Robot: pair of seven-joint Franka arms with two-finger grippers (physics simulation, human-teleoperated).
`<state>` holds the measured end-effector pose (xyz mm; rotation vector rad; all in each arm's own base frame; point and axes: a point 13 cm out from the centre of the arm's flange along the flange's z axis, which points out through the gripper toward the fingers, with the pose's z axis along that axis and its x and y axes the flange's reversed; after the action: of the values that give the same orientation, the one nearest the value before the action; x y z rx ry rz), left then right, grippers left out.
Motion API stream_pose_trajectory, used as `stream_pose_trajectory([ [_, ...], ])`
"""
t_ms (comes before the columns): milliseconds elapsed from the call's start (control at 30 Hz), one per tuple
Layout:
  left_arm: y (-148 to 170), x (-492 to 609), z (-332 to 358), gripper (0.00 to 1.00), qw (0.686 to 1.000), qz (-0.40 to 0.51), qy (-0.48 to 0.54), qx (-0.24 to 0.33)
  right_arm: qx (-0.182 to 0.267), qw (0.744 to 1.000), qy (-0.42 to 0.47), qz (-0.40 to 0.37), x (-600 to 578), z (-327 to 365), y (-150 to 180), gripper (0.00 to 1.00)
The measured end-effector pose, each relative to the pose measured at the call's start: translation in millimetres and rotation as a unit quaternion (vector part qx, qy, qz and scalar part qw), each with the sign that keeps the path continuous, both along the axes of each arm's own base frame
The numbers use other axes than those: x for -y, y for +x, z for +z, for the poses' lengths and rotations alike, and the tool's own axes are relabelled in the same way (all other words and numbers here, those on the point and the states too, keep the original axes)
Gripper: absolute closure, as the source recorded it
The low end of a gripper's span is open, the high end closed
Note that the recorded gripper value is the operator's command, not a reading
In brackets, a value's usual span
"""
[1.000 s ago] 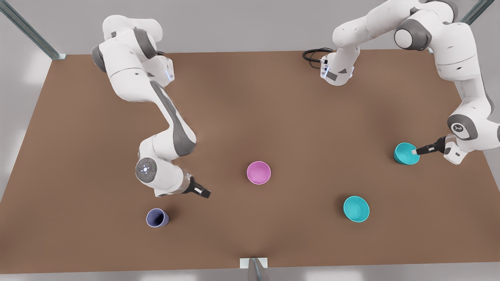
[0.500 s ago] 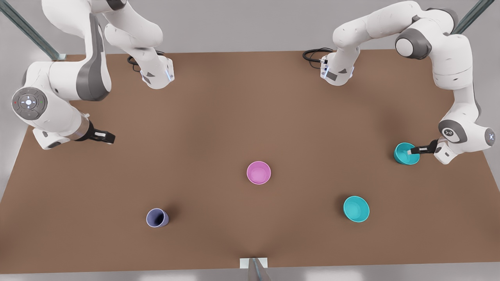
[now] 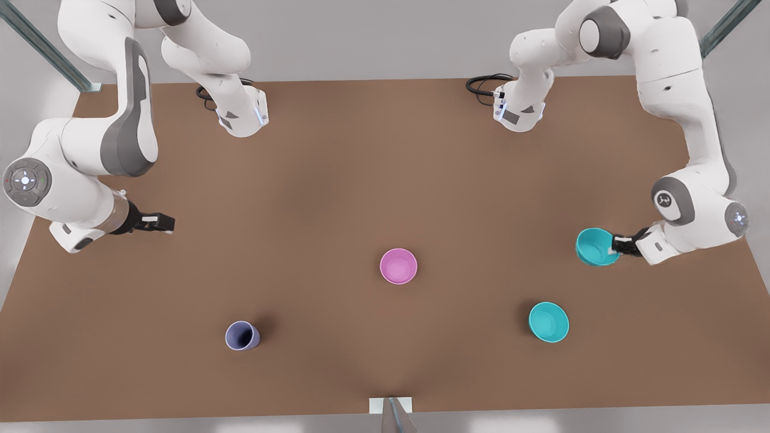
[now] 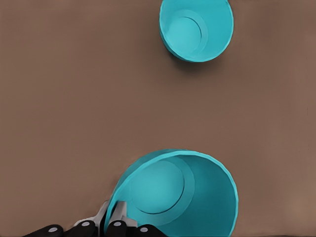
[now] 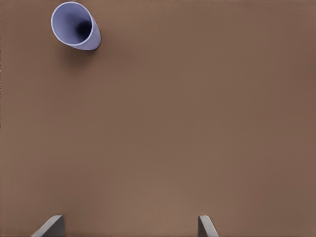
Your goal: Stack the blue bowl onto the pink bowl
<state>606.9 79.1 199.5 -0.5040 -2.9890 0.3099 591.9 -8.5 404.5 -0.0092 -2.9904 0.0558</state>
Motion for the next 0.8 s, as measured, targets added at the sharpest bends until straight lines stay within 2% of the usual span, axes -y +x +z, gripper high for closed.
stream_pose_trajectory([
  [67,13.4,143.0,16.4,0.79,0.997,-0.082,0.002,-0.003,0.001,1.0,0.002,0.01,-1.5,-0.2,1.0,0.0],
  [133,24.4,261.4,22.2,0.79,0.992,-0.127,0.0,0.003,0.002,1.0,0.004,0.018,-1.9,-0.8,1.8,0.0],
  [267,26.8,426.9,12.3,0.79,0.99,-0.141,-0.003,0.01,0.003,0.999,0.006,0.031,-2.3,-0.9,2.7,0.0],
  [467,31.7,487.0,-26.2,0.79,0.999,-0.037,0.003,-0.001,0.002,0.999,0.009,0.047,-3.0,-2.2,2.6,0.0],
  [633,12.3,516.2,-53.2,0.79,0.999,0.035,0.008,-0.03,0.001,0.998,0.01,0.06,-8.0,-3.0,2.9,0.0],
  [800,8.8,523.3,-63.1,0.79,0.994,0.101,0.015,-0.044,0.001,0.998,0.012,0.068,-8.4,-3.8,3.2,0.0],
])
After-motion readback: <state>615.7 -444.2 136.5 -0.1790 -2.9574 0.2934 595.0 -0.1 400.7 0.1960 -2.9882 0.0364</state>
